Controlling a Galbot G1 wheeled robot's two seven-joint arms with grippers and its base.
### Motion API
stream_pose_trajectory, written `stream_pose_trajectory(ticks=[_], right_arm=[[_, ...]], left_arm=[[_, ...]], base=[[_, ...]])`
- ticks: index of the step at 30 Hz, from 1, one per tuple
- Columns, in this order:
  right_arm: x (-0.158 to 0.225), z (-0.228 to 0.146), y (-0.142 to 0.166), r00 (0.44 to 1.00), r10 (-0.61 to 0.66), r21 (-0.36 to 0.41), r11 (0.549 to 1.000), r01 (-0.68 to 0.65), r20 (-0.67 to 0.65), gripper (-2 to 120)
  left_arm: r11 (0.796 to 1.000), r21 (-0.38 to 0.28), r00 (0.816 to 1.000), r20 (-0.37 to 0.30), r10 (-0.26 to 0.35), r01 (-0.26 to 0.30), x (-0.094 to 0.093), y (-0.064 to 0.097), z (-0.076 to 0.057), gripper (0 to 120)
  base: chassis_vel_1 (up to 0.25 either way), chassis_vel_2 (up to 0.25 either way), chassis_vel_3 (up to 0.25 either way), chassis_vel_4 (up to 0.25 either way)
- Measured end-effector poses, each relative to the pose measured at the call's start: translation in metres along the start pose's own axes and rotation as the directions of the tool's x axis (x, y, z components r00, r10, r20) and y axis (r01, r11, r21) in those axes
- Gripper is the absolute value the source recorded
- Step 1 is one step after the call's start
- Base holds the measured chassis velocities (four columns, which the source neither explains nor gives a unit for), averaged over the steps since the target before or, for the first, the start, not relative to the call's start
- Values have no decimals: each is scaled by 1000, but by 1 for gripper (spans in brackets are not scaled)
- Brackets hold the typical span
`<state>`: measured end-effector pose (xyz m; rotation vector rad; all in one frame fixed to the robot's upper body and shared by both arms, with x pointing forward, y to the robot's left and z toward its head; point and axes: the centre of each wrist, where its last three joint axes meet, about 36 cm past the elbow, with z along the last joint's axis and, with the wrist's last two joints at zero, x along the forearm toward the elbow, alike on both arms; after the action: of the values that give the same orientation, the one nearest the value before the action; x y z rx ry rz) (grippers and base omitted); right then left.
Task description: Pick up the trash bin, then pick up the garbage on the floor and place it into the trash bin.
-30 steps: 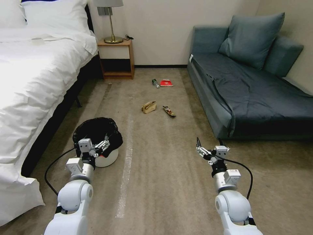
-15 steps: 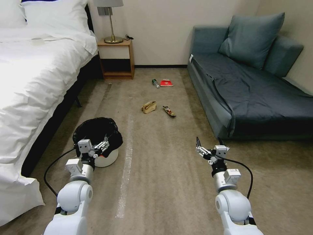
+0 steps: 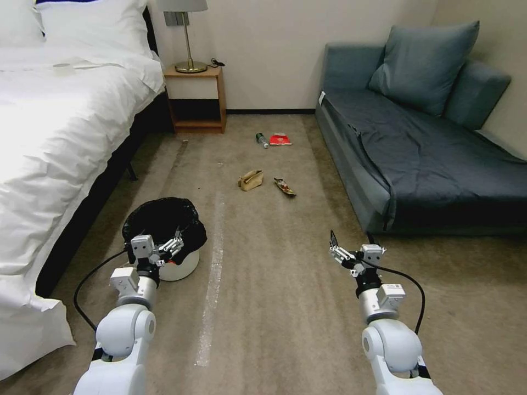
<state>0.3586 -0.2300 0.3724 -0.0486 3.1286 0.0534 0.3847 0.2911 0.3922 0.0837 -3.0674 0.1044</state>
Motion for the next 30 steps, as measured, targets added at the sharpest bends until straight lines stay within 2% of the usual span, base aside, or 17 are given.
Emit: stream_pose_trajectory(ticks=[5, 7, 8, 10, 11, 13, 14, 16, 17, 19, 20, 22, 23, 25, 26, 28, 30], right_arm=[[0, 0, 0, 1000, 0, 1, 1000, 0, 0, 100], [0, 1, -1, 1000, 1, 2, 1000, -1, -2, 100], [0, 1, -1, 1000, 1, 2, 1000, -1, -2, 100], [0, 2, -1, 1000, 2, 2, 1000, -2, -6, 100], [0, 2, -1, 1000, 2, 2, 1000, -2, -6, 100], [1, 3, -1, 1000, 3, 2, 1000, -3, -8, 100], [1, 3, -1, 1000, 3, 2, 1000, -3, -8, 100], [3, 5, 0, 1000, 3, 4, 1000, -3, -10, 100], [3, 5, 0, 1000, 3, 4, 1000, -3, -10, 100], [4, 6, 1, 1000, 3, 4, 1000, -3, -8, 100], [4, 6, 1, 1000, 3, 4, 1000, -3, -8, 100], [4, 7, 1, 1000, 3, 3, 1000, -3, -8, 100], [4, 7, 1, 1000, 3, 3, 1000, -3, -8, 100], [5, 8, 2, 1000, 3, 3, 1000, -3, -10, 100], [5, 8, 2, 1000, 3, 3, 1000, -3, -10, 100], [6, 8, 2, 1000, 3, 4, 1000, -3, -10, 100], [7, 9, 2, 1000, 2, 6, 1000, -2, -11, 100]], left_arm=[[1000, 5, 1000, 2, -20, 20, -1, 0, -1, 99], [995, 37, 996, -6, -89, 90, -4, -5, -4, 100], [995, 37, 996, -6, -89, 90, -4, -5, -4, 100], [974, 107, 980, -30, -195, 198, -9, -15, -9, 100], [974, 107, 980, -30, -195, 198, -9, -15, -9, 100], [940, 179, 957, -62, -284, 291, -17, -23, -14, 100], [940, 179, 957, -62, -284, 291, -17, -23, -14, 100], [898, 241, 930, -100, -354, 368, -25, -27, -19, 100], [898, 241, 930, -100, -354, 368, -25, -27, -19, 100], [861, 285, 907, -131, -401, 422, -34, -26, -23, 100], [861, 285, 907, -131, -401, 422, -34, -26, -23, 100], [804, 334, 870, -184, -457, 493, -44, -22, -26, 100], [804, 334, 870, -184, -457, 493, -44, -22, -26, 100], [746, 381, 838, -243, -489, 546, -53, -19, -28, 100], [746, 381, 838, -243, -489, 546, -53, -19, -28, 100], [730, 392, 829, -257, -497, 560, -56, -18, -29, 100], [691, 422, 810, -291, -509, 587, -64, -13, -31, 100]], base=[[0, 0, 0, 0], [0, 0, 0, 0], [0, 0, 0, 0], [0, 0, 0, 0], [0, 0, 0, 0], [0, 0, 0, 0], [0, 0, 0, 0], [0, 0, 0, 0], [0, 0, 0, 0], [0, 0, 0, 0], [0, 0, 0, 0], [0, 0, 0, 0], [0, 0, 0, 0], [0, 0, 0, 0], [0, 0, 0, 0], [0, 0, 0, 0], [0, 0, 0, 0]])
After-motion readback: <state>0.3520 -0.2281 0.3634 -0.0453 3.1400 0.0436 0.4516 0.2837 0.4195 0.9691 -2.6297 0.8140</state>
